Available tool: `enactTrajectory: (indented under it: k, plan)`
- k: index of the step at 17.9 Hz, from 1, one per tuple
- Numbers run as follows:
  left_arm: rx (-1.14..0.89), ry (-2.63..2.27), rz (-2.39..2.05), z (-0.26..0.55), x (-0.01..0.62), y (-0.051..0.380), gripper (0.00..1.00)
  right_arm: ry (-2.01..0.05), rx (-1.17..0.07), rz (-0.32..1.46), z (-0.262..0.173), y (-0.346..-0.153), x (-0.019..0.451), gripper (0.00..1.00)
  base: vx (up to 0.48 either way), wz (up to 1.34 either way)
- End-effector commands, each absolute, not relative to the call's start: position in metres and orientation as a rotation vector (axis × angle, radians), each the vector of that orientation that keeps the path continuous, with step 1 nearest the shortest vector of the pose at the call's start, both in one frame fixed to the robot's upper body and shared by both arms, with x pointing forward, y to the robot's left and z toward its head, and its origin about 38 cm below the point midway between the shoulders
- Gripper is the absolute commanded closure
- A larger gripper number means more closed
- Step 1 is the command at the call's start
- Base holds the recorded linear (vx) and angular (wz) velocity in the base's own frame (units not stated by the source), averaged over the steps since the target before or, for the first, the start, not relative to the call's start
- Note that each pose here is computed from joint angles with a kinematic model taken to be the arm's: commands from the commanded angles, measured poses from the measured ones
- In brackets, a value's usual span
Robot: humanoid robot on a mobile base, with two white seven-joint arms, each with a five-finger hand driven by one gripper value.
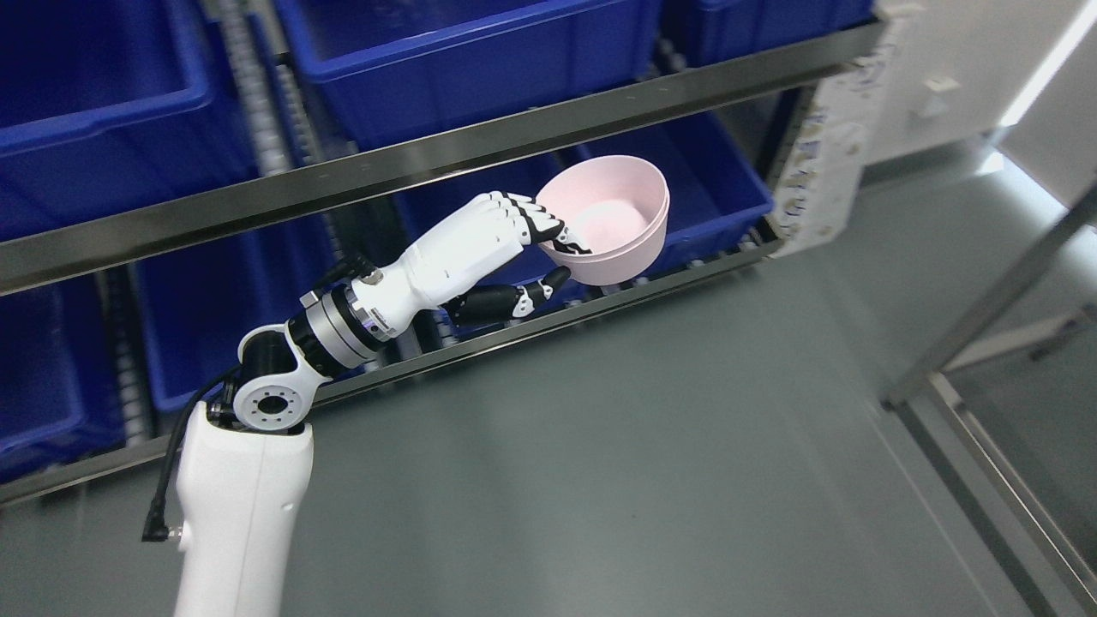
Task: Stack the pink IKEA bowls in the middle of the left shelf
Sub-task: 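Lift the stacked bowls off the tray while turning toward the blue bins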
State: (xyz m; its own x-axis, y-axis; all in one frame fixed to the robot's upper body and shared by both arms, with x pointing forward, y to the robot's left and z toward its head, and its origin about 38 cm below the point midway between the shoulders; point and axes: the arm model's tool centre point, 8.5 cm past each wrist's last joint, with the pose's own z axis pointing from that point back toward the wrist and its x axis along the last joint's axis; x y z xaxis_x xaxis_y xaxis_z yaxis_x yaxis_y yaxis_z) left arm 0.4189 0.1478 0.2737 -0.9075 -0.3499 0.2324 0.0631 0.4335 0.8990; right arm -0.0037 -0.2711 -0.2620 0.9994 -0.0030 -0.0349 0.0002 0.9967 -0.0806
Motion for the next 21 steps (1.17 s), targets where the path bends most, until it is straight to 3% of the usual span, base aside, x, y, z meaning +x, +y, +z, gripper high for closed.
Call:
enactTrajectory:
  k: [1, 11, 13, 21]
  plan:
    - [0.295, -2.301, -1.439, 0.277, 0.421, 0.167, 0.98, 0.030, -0.099, -0.012, -0.261, -0.282, -0.011, 0.00, -0.134, 1.07]
    - [0.388, -2.371, -1.362, 0.331, 0.436, 0.180, 0.98, 0.029, -0.099, -0.012, -0.261, -0.282, -0.011, 0.00, -0.040, 0.84]
    - [0.409, -2.394, -1.333, 0.375, 0.448, 0.174, 0.98, 0.030, -0.099, -0.012, -0.261, -0.282, -0.011, 0.00, 0.051, 0.46]
    - [0.339, -2.357, -1.458, 0.422, 0.460, 0.116, 0.97, 0.030, -0.099, -0.012, -0.261, -0.282, -0.011, 0.00, 0.088, 0.16]
